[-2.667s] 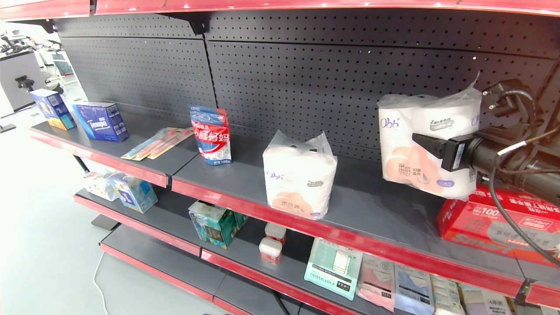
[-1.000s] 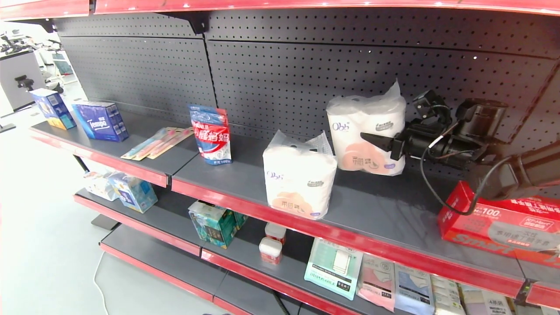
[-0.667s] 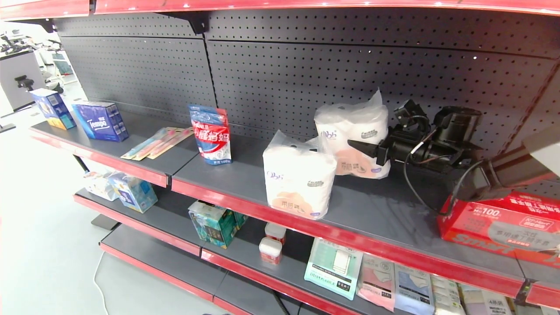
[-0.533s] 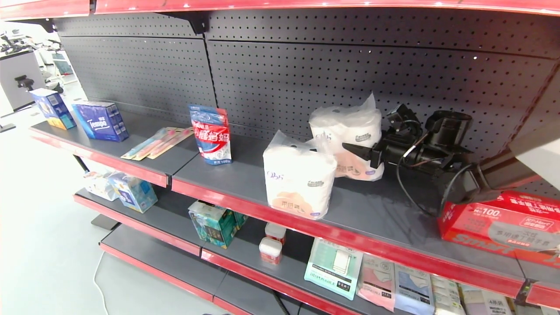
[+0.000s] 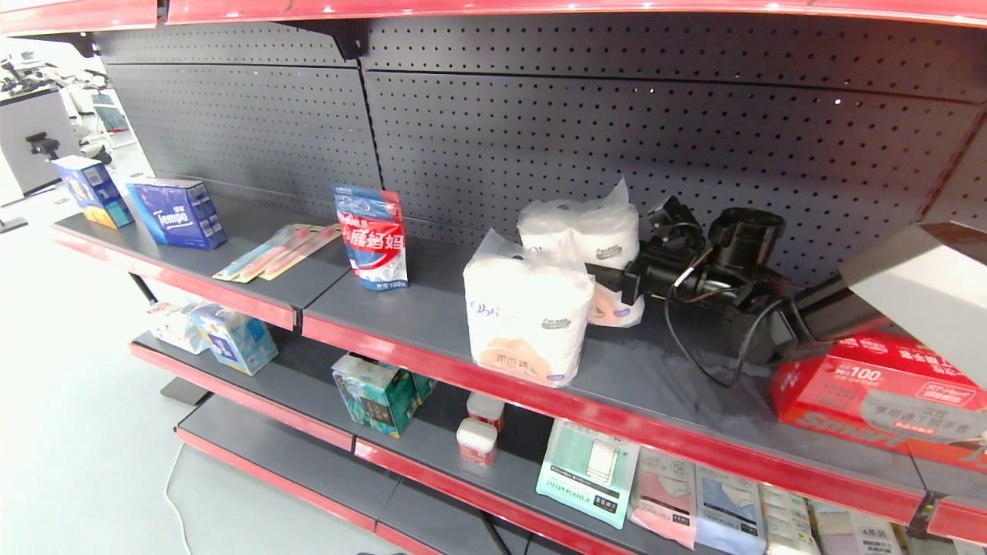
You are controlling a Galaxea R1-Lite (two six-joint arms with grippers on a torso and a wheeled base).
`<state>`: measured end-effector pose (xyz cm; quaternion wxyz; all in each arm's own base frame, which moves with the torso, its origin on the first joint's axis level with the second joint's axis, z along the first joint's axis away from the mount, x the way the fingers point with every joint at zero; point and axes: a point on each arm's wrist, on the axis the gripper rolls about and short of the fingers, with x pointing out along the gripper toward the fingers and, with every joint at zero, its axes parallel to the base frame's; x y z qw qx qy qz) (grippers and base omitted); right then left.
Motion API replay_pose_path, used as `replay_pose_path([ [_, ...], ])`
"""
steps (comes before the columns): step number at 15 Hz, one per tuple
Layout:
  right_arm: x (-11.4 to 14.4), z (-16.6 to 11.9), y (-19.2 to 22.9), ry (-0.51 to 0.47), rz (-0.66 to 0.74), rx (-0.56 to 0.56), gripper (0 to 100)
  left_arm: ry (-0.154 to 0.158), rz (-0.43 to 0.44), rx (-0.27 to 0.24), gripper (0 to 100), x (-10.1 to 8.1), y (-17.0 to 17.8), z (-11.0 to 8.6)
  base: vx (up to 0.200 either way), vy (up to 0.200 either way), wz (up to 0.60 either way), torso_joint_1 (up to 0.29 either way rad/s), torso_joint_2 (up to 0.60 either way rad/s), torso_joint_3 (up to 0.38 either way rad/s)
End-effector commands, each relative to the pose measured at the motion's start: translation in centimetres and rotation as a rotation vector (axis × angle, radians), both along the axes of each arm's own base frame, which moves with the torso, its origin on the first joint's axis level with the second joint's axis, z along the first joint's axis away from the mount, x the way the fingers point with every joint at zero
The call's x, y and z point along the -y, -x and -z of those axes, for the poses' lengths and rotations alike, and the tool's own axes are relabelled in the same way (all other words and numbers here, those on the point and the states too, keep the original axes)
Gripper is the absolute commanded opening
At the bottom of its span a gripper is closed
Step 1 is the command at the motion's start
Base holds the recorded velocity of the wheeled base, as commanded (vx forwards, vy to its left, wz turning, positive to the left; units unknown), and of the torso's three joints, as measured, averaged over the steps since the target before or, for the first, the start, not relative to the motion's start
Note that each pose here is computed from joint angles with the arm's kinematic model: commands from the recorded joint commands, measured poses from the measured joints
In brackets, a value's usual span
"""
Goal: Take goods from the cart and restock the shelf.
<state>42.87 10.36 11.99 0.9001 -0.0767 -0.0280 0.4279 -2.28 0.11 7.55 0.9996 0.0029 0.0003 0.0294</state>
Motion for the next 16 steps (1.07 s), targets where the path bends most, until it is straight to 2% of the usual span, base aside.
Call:
replay_pose_path([
  [1,-0.9,0.1,-0.2,-0.011,-0.014,-0.002,0,0.0,0.0,0.0,100,0.0,0.0,0.0,0.0,0.0,0.0,0.0,0.0,0.0],
  [10,-4.7,1.5,-0.5,-0.063,-0.007,-0.058,0,0.0,-0.003,0.0,100,0.0,0.0,0.0,0.0,0.0,0.0,0.0,0.0,0.0],
  [16,-4.5,4.0,-1.5,-0.029,0.027,-0.073,0,0.0,-0.001,0.0,100,0.0,0.0,0.0,0.0,0.0,0.0,0.0,0.0,0.0],
])
